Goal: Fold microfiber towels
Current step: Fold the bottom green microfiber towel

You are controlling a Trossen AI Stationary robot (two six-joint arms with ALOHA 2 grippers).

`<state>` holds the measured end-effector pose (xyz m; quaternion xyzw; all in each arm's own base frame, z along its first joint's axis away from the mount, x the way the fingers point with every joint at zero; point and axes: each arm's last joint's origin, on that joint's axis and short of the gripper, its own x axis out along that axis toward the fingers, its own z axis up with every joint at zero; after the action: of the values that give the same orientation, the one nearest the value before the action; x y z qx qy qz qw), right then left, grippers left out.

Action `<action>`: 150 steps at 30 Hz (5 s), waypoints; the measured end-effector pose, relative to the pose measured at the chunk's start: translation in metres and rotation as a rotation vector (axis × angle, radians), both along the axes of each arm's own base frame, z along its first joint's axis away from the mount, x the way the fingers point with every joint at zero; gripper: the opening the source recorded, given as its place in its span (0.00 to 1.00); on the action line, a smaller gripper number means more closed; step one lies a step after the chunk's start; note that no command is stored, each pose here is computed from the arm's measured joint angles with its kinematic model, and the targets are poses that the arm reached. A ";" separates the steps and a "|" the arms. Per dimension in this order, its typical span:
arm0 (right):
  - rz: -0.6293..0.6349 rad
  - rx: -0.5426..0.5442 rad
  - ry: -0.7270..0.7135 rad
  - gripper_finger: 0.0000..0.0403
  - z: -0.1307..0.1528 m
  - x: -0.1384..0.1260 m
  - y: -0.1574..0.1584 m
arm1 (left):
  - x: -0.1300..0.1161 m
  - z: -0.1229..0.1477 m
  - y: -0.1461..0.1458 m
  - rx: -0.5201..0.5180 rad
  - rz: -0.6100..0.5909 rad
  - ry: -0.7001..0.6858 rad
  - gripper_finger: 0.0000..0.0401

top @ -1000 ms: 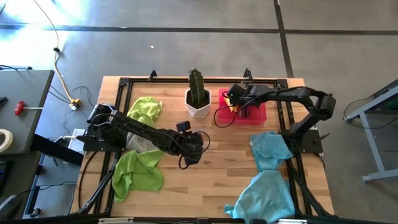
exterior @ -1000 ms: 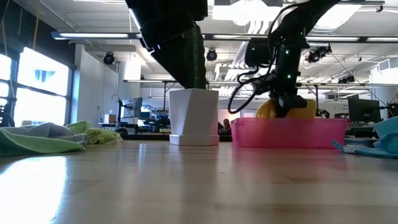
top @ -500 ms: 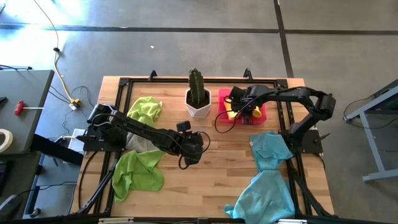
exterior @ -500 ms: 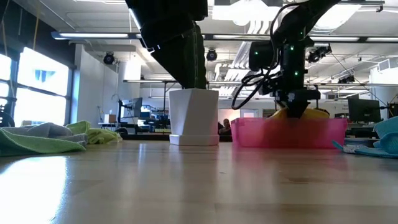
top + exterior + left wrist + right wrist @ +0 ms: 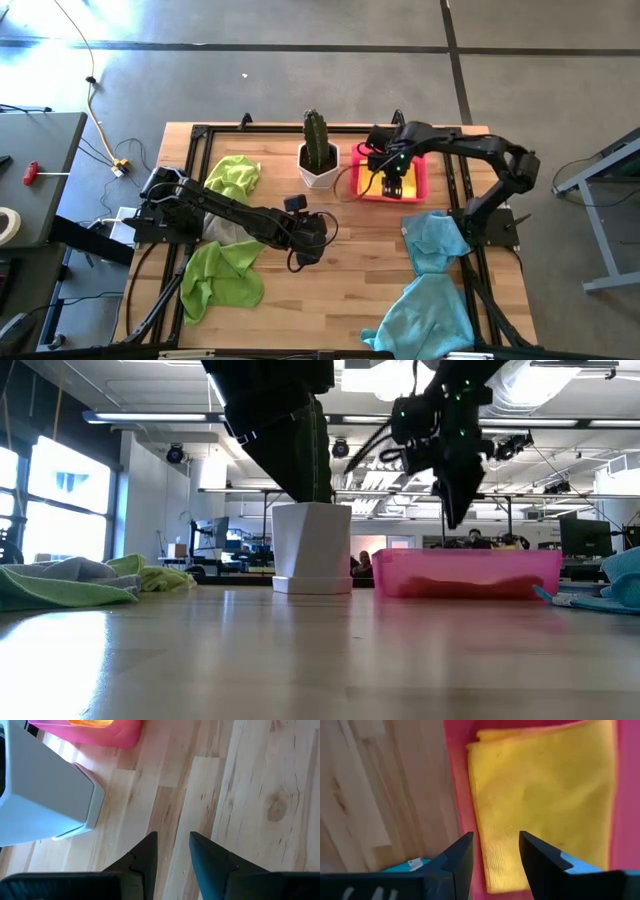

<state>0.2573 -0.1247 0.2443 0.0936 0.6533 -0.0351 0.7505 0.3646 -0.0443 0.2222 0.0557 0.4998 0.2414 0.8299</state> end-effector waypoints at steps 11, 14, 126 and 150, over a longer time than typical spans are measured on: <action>0.006 0.000 -0.181 0.37 0.062 0.014 0.048 | -0.025 -0.007 -0.017 -0.079 0.046 0.202 0.25; 0.062 0.023 -0.195 0.37 0.064 0.020 0.076 | -0.040 -0.009 -0.032 -0.085 0.056 0.317 0.25; 0.833 -0.361 -1.076 0.37 -0.067 0.170 0.312 | -0.113 0.161 -0.073 -0.689 -0.178 0.065 0.00; 0.590 -0.558 -1.129 0.37 0.019 0.145 0.296 | -0.103 0.155 -0.078 -0.628 -0.274 0.058 0.00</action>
<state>0.4018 0.1711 0.2636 -0.2804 0.1275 0.0576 0.9496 0.2617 -0.1225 0.3771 -0.1288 0.5610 -0.0398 0.8168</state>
